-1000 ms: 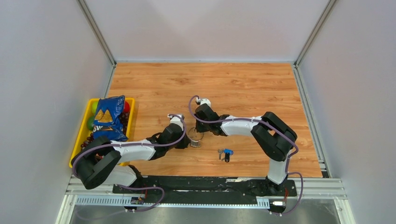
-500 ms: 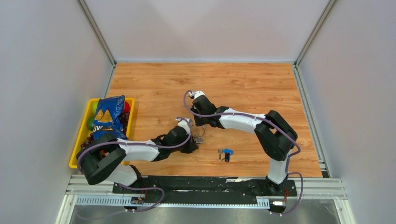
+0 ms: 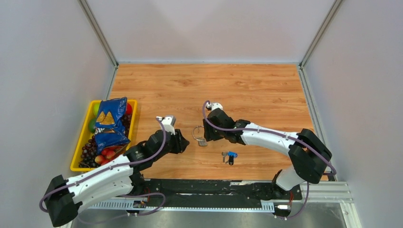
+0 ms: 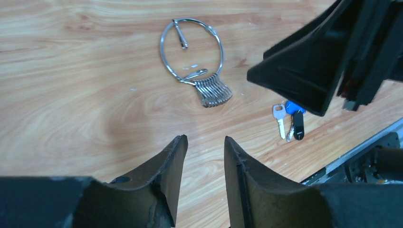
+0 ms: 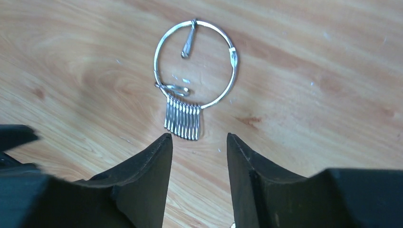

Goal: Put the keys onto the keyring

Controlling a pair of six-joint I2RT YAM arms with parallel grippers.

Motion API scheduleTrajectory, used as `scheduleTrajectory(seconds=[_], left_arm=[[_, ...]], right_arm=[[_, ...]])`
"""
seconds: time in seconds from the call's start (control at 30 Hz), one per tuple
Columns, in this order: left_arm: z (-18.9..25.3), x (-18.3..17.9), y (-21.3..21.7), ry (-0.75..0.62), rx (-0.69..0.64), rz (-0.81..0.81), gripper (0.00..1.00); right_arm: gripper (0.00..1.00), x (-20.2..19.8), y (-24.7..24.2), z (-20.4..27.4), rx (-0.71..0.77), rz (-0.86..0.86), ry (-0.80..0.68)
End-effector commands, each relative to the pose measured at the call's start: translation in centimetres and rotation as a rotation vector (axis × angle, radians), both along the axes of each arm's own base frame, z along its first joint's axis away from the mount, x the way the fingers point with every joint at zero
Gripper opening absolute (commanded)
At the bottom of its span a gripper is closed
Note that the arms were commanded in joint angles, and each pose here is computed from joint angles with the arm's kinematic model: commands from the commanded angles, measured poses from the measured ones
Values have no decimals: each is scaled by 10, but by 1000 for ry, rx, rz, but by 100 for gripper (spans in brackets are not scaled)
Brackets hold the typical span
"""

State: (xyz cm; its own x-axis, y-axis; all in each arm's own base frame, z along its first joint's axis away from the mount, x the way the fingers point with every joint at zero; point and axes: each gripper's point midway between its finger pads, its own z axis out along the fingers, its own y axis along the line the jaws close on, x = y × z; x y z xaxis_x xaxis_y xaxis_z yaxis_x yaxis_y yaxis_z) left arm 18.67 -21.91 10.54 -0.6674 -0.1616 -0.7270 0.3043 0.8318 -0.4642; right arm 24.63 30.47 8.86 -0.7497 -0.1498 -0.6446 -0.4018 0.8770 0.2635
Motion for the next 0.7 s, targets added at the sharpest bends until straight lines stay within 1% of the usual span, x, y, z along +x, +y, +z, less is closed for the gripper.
scheduleTrajectory(seconds=[0.0,0.03,0.13,0.17,0.23,0.37,0.67], left_arm=[[16,-2,34,-38,90,76,50],[23,-2,37,-51,84,83,55],[31,-4,41,-65,76,87,63],[33,-5,42,-67,72,87,65],[32,-6,43,-61,71,85,67],[28,-8,43,-48,73,83,69],[27,-8,43,-52,77,82,71]], right_arm=[[49,-10,1,-18,7,-61,74],[49,-10,1,-22,2,-69,81],[49,-10,2,-35,-3,-85,103],[49,-10,2,-39,-3,-89,113],[48,-12,6,-43,8,-88,128],[42,-12,5,-50,1,-100,142],[37,-16,3,-57,-12,-102,153]])
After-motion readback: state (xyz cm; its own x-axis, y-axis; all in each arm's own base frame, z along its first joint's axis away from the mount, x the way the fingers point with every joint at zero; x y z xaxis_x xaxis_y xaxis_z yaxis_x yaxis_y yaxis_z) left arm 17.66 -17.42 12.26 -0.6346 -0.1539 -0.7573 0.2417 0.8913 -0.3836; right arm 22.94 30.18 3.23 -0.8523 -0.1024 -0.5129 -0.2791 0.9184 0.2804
